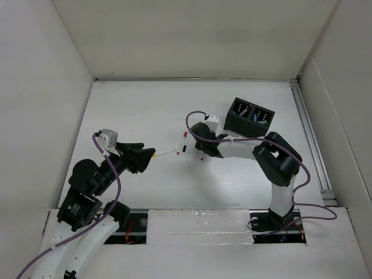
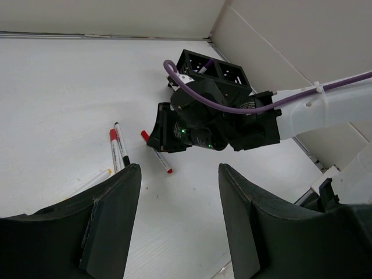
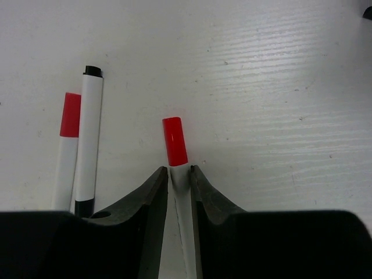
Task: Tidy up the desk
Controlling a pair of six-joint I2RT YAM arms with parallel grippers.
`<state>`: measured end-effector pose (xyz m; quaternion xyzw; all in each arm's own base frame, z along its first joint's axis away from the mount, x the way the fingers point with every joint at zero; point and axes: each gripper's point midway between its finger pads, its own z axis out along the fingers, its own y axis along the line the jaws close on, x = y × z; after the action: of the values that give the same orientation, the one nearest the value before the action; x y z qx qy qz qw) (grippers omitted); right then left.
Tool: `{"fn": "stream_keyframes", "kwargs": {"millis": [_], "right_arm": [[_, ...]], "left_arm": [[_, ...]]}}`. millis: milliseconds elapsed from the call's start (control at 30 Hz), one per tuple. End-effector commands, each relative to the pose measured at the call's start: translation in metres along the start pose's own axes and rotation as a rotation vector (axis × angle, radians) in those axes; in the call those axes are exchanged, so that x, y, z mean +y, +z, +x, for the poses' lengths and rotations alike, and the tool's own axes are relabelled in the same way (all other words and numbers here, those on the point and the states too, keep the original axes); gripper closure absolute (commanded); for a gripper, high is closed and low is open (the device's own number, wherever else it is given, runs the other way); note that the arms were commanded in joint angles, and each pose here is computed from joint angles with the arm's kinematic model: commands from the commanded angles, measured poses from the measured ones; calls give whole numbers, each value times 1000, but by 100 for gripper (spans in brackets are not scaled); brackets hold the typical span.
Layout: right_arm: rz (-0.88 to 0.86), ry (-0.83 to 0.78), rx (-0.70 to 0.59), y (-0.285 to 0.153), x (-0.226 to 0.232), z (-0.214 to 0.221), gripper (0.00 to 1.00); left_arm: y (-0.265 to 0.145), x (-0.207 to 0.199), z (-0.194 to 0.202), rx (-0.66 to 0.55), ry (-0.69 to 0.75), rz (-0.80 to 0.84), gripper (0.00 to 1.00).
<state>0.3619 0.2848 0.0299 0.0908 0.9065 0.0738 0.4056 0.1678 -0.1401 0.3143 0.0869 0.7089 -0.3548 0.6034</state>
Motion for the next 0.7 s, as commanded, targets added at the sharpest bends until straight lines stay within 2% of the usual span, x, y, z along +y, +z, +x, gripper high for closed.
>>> {"fn": "stream_keyframes", "kwargs": {"millis": [0, 33, 67, 200, 300, 400, 467, 533, 667], "right_arm": [[67, -33, 42, 10, -13, 15, 73], [91, -41, 47, 11, -17, 17, 75], [104, -44, 46, 12, -18, 16, 84], [179, -84, 19, 14, -34, 22, 100], [189, -84, -21, 5, -35, 19, 100], [114, -23, -77, -14, -24, -4, 100], [-3, 54, -158, -43, -7, -40, 100], [-29, 93, -197, -49, -4, -57, 100], [-66, 219, -345, -83, -18, -130, 100]], "left_arm": [[-1, -6, -12, -51, 22, 32, 48], [-1, -6, -12, -54, 22, 29, 48], [0, -6, -11, -51, 22, 30, 48], [-1, -6, -12, -55, 21, 30, 48], [-1, -6, -12, -54, 21, 29, 48], [0, -6, -12, -51, 20, 28, 48], [0, -5, -11, -47, 19, 26, 48], [0, -5, -11, -50, 20, 26, 48], [1, -5, -10, -46, 17, 25, 48]]}}
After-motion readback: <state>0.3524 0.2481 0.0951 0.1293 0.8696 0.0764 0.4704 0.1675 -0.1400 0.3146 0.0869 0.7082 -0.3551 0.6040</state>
